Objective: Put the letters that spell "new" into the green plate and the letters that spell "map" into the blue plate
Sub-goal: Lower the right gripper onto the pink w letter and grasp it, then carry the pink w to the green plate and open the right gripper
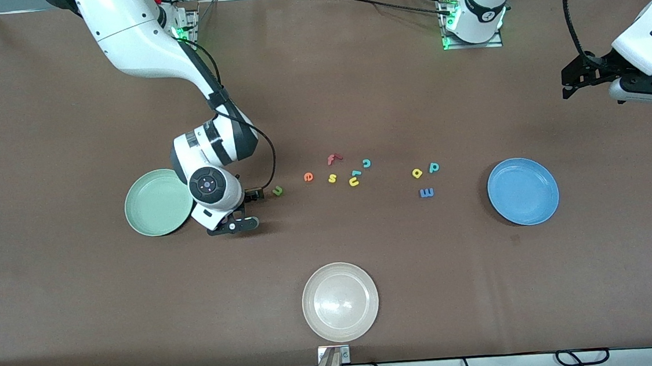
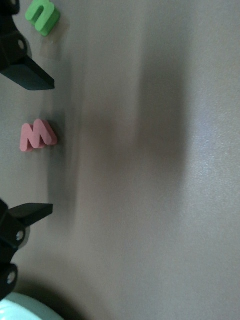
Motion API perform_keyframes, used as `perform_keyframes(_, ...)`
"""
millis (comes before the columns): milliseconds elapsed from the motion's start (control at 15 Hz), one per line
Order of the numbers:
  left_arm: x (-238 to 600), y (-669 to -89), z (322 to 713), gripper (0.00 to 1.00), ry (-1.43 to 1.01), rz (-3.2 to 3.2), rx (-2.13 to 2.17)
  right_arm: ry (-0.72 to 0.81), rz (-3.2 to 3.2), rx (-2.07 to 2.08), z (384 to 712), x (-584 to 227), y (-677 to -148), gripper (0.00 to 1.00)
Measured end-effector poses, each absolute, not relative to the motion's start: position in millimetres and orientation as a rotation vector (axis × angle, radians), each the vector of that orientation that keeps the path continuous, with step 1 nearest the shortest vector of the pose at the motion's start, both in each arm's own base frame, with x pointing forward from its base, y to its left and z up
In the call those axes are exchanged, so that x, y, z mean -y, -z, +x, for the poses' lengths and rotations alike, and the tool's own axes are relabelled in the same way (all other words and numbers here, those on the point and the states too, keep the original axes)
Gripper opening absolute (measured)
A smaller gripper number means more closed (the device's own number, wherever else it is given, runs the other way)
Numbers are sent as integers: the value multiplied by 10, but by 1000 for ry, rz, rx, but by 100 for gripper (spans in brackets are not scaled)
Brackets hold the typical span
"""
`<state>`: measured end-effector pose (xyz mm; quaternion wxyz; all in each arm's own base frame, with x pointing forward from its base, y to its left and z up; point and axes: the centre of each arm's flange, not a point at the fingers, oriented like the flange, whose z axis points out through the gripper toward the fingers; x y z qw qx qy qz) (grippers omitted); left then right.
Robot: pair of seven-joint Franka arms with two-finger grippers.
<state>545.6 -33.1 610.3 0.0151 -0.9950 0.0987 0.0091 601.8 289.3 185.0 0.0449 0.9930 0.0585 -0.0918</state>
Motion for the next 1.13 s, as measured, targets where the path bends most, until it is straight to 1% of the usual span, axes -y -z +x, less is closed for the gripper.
perform_keyframes(67,331,-6103,5456,100,-28,-3096,-307,280,3034,-179,6016,-2897,-1850,96)
perform_keyframes(200,331,-6103,5456,100,-28,-3096,-307,280,3034,-181,6013,-2903,-1850,82)
perform_keyframes(266,331,-6103,5456,100,-28,-3096,-307,281,3034,-182,6011,-2908,-1850,82)
perform_keyframes(333,332,-6103,5456,100,-28,-3096,-307,281,3034,-185,6004,-2922,-1849,78)
perform_keyframes(399,331,-6103,5456,100,-28,-3096,-307,281,3033,-191,5991,-2947,-1848,78)
perform_keyframes(466,332,-6103,5456,100,-28,-3096,-307,281,3032,-201,5970,-2986,-1847,75)
perform_keyframes(732,332,-6103,5456,100,-28,-3096,-307,300,3020,-244,5850,-3120,-1795,74)
perform_keyframes(799,332,-6103,5456,100,-28,-3096,-307,308,3016,-253,5828,-3119,-1772,72)
perform_keyframes(932,332,-6103,5456,100,-28,-3096,-307,319,3012,-284,5813,-3099,-1746,70)
perform_keyframes(1131,332,-6103,5456,100,-28,-3096,-307,321,3011,-298,5815,-3088,-1743,69)
